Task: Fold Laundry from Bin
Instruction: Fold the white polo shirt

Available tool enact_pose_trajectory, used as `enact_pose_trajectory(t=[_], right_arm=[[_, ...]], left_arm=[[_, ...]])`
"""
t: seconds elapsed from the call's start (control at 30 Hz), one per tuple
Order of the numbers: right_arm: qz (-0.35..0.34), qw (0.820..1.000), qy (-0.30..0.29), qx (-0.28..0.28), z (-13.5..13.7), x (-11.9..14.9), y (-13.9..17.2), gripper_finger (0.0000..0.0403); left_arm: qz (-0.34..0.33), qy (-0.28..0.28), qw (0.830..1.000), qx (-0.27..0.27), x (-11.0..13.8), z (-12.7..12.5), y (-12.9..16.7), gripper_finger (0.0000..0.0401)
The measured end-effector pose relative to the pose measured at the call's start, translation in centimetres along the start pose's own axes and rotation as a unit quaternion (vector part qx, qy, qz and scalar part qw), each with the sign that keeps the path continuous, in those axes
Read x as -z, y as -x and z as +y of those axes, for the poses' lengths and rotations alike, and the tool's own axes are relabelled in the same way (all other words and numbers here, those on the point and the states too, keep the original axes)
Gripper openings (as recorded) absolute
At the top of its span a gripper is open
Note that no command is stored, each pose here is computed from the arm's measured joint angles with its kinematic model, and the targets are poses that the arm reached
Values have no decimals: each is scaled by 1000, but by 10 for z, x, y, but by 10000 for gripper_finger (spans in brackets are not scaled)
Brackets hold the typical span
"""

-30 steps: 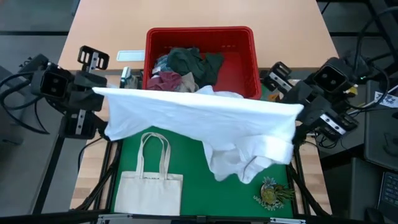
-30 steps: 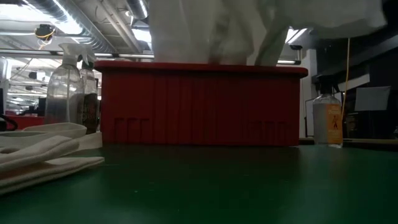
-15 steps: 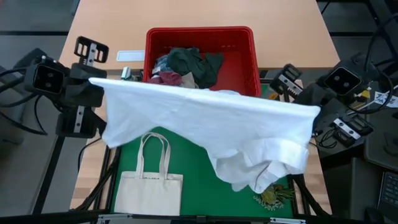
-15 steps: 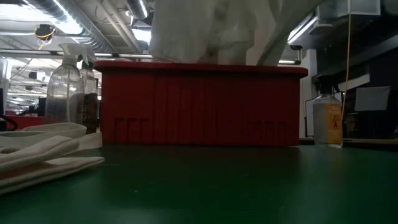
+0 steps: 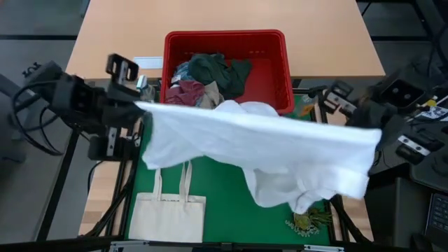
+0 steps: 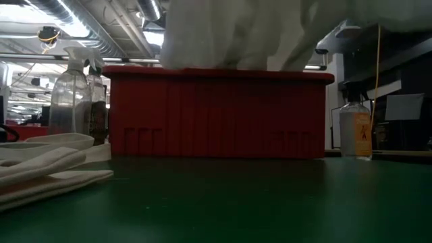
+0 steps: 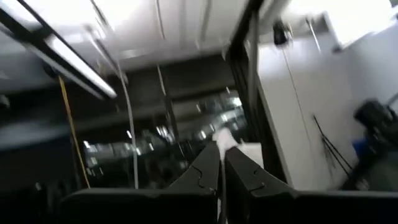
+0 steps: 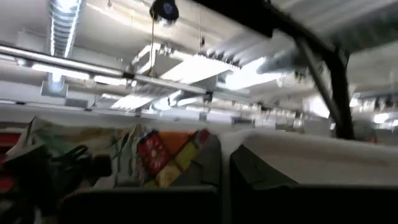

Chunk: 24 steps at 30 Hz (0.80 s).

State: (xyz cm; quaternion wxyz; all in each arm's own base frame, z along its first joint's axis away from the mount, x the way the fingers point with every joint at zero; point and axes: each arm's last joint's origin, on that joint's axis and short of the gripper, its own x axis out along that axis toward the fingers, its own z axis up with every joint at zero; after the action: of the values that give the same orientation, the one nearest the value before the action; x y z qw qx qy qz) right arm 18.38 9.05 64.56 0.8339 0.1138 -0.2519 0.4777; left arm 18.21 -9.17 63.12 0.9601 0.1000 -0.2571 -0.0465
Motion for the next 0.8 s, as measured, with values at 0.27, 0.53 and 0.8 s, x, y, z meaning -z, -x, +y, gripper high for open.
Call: enact_pose_trajectory(t=[0.27,0.53,0.8], right_arm=[[107,991,-66,37,-7,25,2,3],[113,990,-85,14,7,31,-6,3],[230,967,-84,75,8,59,-1,3]], left_arm=[[161,49,986,24,31,-12,4,0],[187,120,967,121,30,-28,15,0],[293,26,954,57,51,-34,19,0]])
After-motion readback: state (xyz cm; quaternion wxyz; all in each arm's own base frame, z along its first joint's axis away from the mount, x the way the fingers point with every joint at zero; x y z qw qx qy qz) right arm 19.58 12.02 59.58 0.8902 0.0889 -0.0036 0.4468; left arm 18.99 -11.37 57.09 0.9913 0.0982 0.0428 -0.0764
